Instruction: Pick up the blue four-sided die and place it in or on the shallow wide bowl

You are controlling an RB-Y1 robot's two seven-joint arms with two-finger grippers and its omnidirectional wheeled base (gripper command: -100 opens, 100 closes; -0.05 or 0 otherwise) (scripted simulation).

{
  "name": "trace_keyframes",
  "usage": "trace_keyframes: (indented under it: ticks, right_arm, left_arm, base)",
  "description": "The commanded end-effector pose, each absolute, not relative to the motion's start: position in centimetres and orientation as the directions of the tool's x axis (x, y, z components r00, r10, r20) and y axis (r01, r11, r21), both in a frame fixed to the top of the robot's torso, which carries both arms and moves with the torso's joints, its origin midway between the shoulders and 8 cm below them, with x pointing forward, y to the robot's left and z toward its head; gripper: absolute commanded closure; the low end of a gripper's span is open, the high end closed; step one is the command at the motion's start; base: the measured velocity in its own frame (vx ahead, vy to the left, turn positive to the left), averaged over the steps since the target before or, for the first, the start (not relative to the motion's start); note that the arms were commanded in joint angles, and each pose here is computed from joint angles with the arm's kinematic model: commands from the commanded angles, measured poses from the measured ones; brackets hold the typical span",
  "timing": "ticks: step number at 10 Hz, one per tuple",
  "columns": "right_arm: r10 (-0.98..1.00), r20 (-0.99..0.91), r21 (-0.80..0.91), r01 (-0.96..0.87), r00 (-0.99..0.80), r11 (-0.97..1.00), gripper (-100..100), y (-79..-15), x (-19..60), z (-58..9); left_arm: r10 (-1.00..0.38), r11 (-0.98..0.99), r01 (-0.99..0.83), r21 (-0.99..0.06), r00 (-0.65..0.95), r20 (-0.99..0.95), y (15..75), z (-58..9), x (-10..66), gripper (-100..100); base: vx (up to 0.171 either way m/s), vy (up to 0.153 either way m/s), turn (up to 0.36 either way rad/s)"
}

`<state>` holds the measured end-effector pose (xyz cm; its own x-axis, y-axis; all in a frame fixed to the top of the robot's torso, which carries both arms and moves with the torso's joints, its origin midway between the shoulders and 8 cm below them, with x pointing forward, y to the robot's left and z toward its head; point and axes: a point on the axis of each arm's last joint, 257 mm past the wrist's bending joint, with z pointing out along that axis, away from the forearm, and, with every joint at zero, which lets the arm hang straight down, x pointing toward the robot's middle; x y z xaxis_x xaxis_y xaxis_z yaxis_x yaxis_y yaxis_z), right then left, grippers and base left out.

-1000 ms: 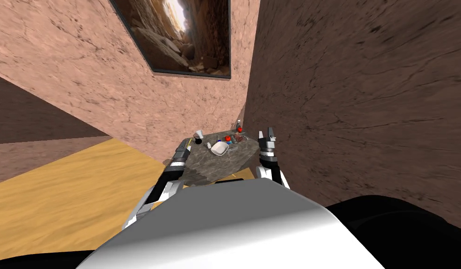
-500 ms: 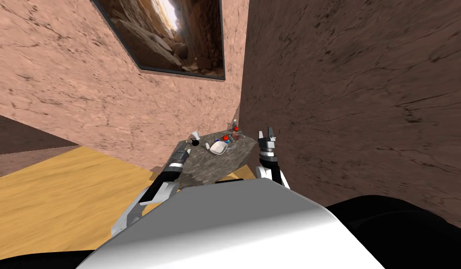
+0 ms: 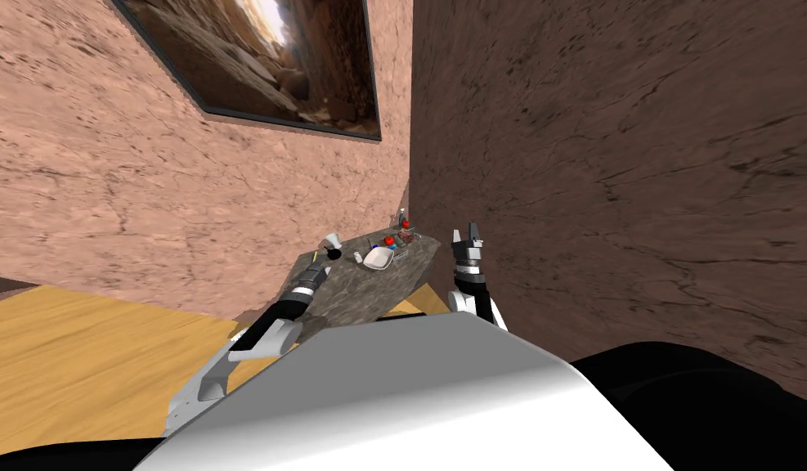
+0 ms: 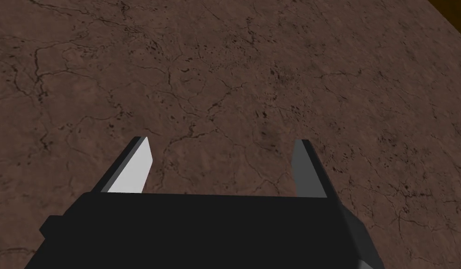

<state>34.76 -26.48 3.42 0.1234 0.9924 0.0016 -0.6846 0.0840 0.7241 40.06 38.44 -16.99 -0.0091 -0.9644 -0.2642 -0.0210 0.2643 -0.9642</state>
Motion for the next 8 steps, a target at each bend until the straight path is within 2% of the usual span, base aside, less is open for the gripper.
trace_keyframes:
  ticks: [1,8]
  right_arm:
    - [0.992,0.002,0.724,-0.685,0.123,0.084,0,-26.5,34.8,3.4]
    - [0.992,0.001,0.724,-0.685,0.124,0.084,0,-26.5,34.8,3.4]
  left_arm:
    - [-0.966,0.258,-0.119,-0.959,-0.024,-0.257,39.9,-19.8,39.5,-100]
    - [-0.96,0.278,-0.32,-0.906,-0.08,-0.267,44.2,-24.0,38.5,-100]
  base:
    - [-0.073,0.105,-0.435]
    - [-0.049,0.065,-0.254]
